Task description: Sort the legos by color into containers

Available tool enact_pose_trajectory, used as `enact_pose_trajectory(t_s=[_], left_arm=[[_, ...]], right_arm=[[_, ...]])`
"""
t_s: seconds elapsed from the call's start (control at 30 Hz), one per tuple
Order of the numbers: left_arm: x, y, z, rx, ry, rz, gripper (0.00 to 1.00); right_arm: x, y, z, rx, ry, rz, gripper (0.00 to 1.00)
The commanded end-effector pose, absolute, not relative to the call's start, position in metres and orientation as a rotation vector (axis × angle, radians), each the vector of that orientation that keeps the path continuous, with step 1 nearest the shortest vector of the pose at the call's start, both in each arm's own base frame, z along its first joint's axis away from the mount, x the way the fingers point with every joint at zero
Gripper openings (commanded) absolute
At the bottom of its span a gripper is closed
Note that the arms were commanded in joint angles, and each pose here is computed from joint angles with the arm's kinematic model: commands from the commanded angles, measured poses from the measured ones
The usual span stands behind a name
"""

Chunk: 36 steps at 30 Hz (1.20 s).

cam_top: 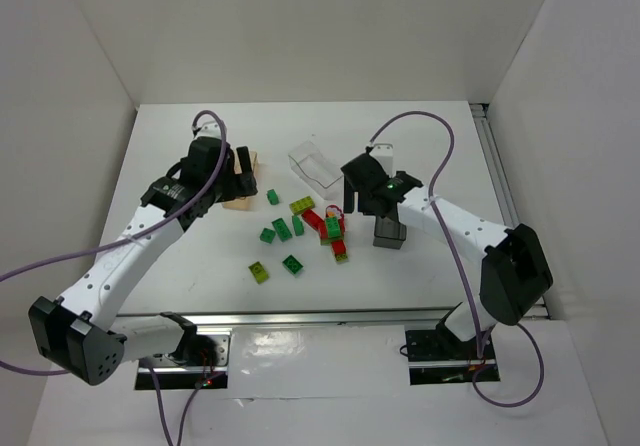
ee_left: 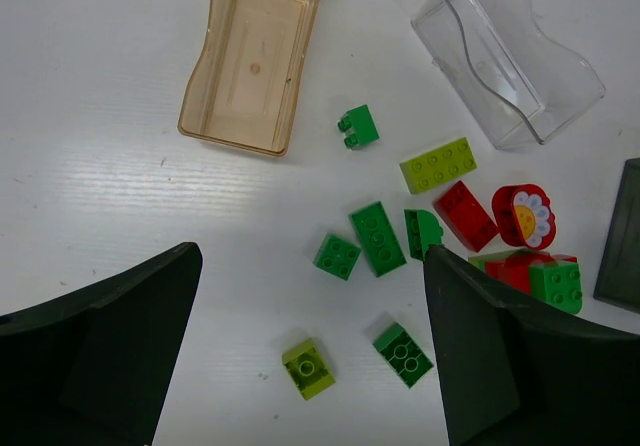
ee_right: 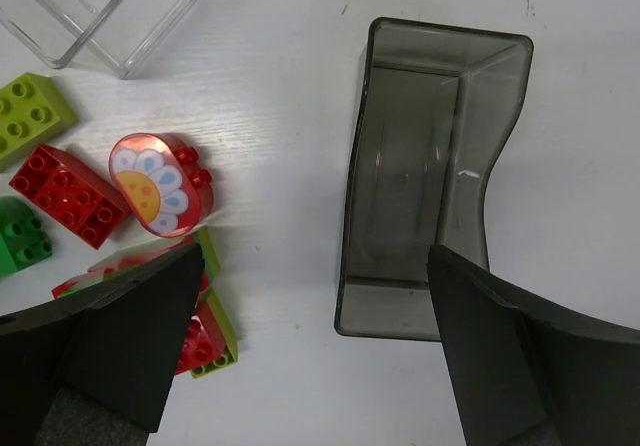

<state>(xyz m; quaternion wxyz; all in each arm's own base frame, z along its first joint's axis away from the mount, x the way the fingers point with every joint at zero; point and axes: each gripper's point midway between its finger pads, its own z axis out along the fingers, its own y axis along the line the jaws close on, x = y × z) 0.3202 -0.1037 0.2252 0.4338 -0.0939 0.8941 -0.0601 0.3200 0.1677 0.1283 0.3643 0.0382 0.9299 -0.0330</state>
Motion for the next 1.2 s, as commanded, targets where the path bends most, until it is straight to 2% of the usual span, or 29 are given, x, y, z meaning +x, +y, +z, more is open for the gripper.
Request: enact_pose_trajectory(t_s=[0.0, 0.23, 0.5, 0.7, 0.93, 1.17], left_arm=[[0.322, -0.099, 0.238, -0.262, 2.210, -0.096, 1.00], [0.324, -0.116, 0.243, -0.199, 2.199, -0.182, 1.00], [0.326, -0.137, 0.240, -0.063, 2.231, -0.222, 1.00], [0.321, -0.150, 0.237, -0.092, 2.232, -0.286, 1.00], [0.323, -0.153, 0.228, -0.060, 2.275, -0.267, 1.00], [0.326, -0.148, 0.226, -0.076, 2.273, -0.227, 1.00]], right_arm=[[0.332, 0.182, 0.156, 0.122, 2.291, 0.025, 1.00], [0.329, 0.195, 0.163, 0.086, 2.285, 0.054, 1.00], [0.306, 0.226, 0.180, -0.087, 2.204, 0.396, 1.00], [0.296, 0.245, 0.189, -0.173, 2.175, 0.495, 1.00], [0.294, 0.259, 0.159, -0.258, 2.270, 0.446, 0.86], [0.292, 0.274, 0.136, -0.296, 2.329, 0.414, 0.78]])
